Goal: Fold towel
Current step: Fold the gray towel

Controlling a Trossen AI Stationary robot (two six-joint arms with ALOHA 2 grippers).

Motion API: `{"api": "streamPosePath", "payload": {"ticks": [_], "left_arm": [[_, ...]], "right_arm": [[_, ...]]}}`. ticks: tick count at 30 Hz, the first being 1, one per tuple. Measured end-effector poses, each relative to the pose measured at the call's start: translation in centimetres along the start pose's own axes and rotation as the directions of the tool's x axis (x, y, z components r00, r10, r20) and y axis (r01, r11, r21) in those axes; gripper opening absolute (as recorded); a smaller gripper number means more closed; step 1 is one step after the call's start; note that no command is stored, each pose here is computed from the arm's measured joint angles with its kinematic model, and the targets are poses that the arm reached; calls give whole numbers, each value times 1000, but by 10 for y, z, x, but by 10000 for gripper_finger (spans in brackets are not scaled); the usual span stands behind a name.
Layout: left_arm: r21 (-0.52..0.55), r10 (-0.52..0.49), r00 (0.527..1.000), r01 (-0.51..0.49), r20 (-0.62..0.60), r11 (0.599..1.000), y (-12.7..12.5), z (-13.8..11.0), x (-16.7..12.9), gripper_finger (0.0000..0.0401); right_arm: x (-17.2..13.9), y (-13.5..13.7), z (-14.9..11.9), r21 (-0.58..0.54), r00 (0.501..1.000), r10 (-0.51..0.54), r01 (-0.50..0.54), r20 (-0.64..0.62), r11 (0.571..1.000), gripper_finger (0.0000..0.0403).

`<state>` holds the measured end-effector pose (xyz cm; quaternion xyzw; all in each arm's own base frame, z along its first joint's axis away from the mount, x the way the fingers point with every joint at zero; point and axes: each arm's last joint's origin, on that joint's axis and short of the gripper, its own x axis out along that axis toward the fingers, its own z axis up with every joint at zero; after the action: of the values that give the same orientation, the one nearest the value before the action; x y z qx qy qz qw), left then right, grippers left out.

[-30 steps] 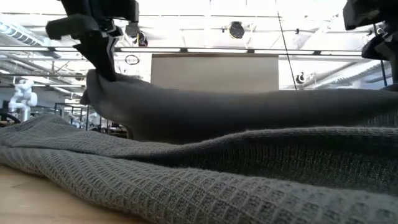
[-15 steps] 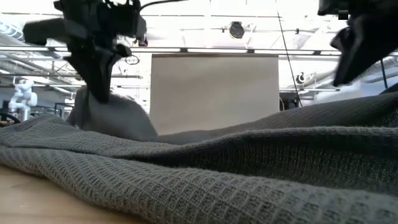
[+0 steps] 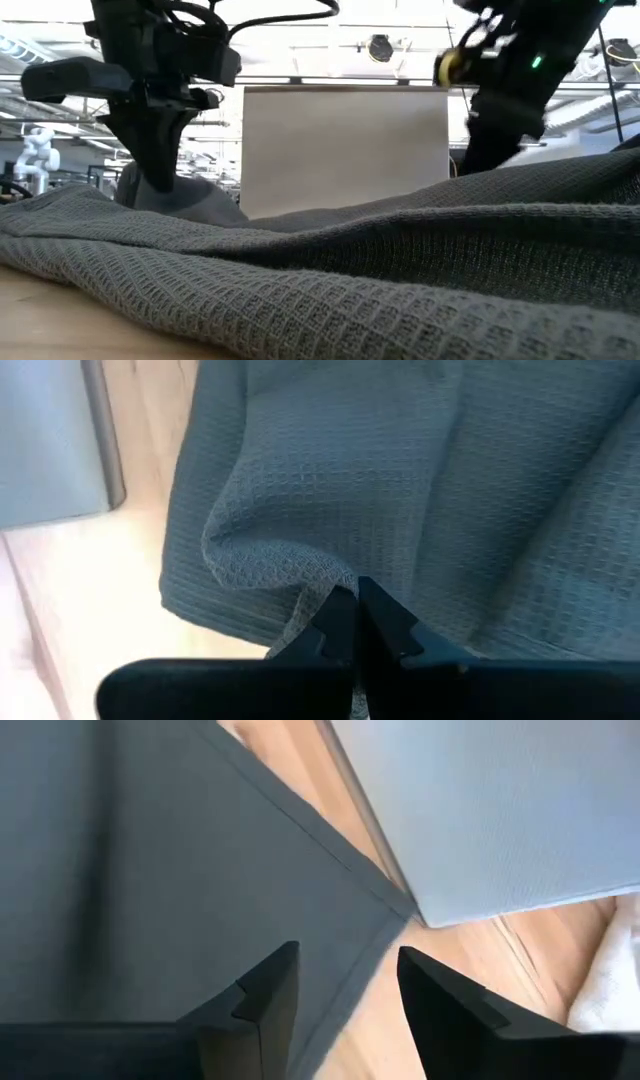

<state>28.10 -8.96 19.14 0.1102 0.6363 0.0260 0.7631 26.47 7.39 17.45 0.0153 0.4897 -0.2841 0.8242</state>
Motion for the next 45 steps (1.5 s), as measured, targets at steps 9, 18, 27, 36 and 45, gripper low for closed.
{"api": "streamPosePath", "payload": {"ticks": [9, 18, 27, 36, 45], "left_arm": [[26, 12, 1000, -12, 17, 1000, -8, -1, -2, 0], [46, 9, 1000, -10, 26, 999, -13, -1, -3, 0], [62, 20, 999, -22, 30, 998, -14, -1, -4, 0], [70, 75, 997, -77, 37, 995, -13, -2, -4, 0], [62, 185, 981, -189, 55, 980, -9, -4, -7, 0]], "right_arm": [[48, 4, 11, 79, 998, 30, -25, -62, 997, 157], [71, 4, 11, 132, 992, 37, -21, -123, 991, 155], [70, 6, 10, 112, 979, 120, -102, -166, 988, 52], [46, 11, 6, 38, 974, 171, -168, -147, 985, 2], [-41, -6, 15, -6, 956, 262, -264, 133, 965, 0]]}}
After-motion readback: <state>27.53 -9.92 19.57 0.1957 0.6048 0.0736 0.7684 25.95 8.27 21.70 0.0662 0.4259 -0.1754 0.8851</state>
